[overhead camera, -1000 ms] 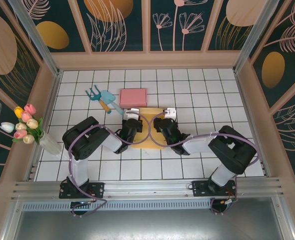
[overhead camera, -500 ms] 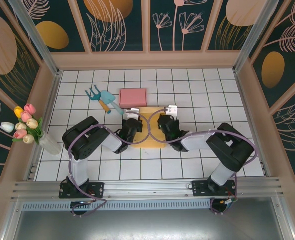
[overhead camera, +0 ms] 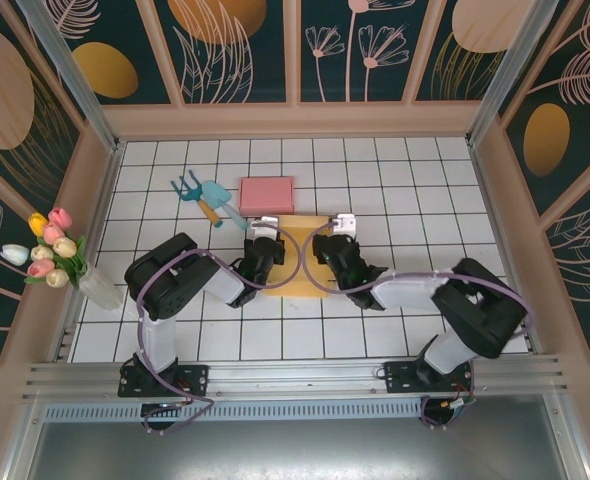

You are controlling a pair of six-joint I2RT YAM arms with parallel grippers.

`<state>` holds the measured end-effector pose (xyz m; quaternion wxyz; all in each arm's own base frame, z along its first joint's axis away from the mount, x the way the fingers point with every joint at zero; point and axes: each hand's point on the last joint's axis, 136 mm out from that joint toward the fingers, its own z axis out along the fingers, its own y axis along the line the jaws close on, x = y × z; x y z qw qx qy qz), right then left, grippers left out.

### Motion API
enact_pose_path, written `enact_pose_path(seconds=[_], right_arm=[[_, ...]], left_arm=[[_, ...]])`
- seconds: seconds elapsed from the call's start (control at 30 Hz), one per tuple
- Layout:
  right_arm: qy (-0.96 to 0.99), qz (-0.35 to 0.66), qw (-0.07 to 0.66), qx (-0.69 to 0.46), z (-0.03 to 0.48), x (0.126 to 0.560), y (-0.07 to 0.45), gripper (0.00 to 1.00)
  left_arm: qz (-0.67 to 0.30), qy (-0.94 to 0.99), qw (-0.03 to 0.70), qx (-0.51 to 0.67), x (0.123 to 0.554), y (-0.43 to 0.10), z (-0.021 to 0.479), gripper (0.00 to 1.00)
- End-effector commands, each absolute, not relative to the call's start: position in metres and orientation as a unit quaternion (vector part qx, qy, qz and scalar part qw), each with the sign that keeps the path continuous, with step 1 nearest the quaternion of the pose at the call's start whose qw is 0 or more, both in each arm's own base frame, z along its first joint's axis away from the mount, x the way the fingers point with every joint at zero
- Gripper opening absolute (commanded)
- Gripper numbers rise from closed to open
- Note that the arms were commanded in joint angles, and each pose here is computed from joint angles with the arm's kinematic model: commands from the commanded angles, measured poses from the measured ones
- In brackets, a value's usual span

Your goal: Fold the paper box

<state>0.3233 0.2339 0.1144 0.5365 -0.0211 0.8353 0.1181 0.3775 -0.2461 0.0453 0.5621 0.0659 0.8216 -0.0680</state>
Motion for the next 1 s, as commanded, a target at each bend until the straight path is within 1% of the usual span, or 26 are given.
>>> enact_pose_path(seconds=[0.0,0.07,0.27,0.4,0.47,0.57,0.67,0.8,0.87,0.97], right_arm=[[0.830,0.150,0.536,-0.028,0.141,0.307,0.234,0.54],[0.828,0.152,0.539,-0.027,0.158,0.300,0.226,0.56],[0.804,0.156,0.573,-0.017,0.230,0.284,0.194,0.58],[0.781,0.170,0.602,0.002,0.272,0.274,0.170,0.58],[0.768,0.180,0.615,0.011,0.286,0.268,0.159,0.58],[0.751,0.194,0.630,0.026,0.296,0.258,0.144,0.59],[0.734,0.197,0.648,0.042,0.296,0.252,0.128,0.61],[0.713,0.207,0.667,0.067,0.299,0.243,0.107,0.62],[0.703,0.218,0.673,0.070,0.305,0.238,0.102,0.62],[0.693,0.221,0.682,0.077,0.310,0.233,0.094,0.64]], left_arm=[[0.008,0.871,0.481,0.102,0.358,-0.216,-0.013,0.00],[0.002,0.870,0.480,0.111,0.360,-0.221,-0.008,0.00],[-0.050,0.854,0.502,0.125,0.367,-0.245,0.035,0.00],[-0.124,0.838,0.500,0.179,0.361,-0.279,0.081,0.00],[-0.137,0.832,0.494,0.211,0.357,-0.289,0.106,0.00],[-0.110,0.829,0.489,0.248,0.355,-0.288,0.133,0.00],[-0.076,0.823,0.482,0.289,0.350,-0.283,0.153,0.00],[-0.004,0.796,0.457,0.396,0.335,-0.288,0.170,0.00],[0.029,0.778,0.438,0.450,0.324,-0.295,0.170,0.00],[0.071,0.751,0.385,0.531,0.305,-0.307,0.158,0.00]])
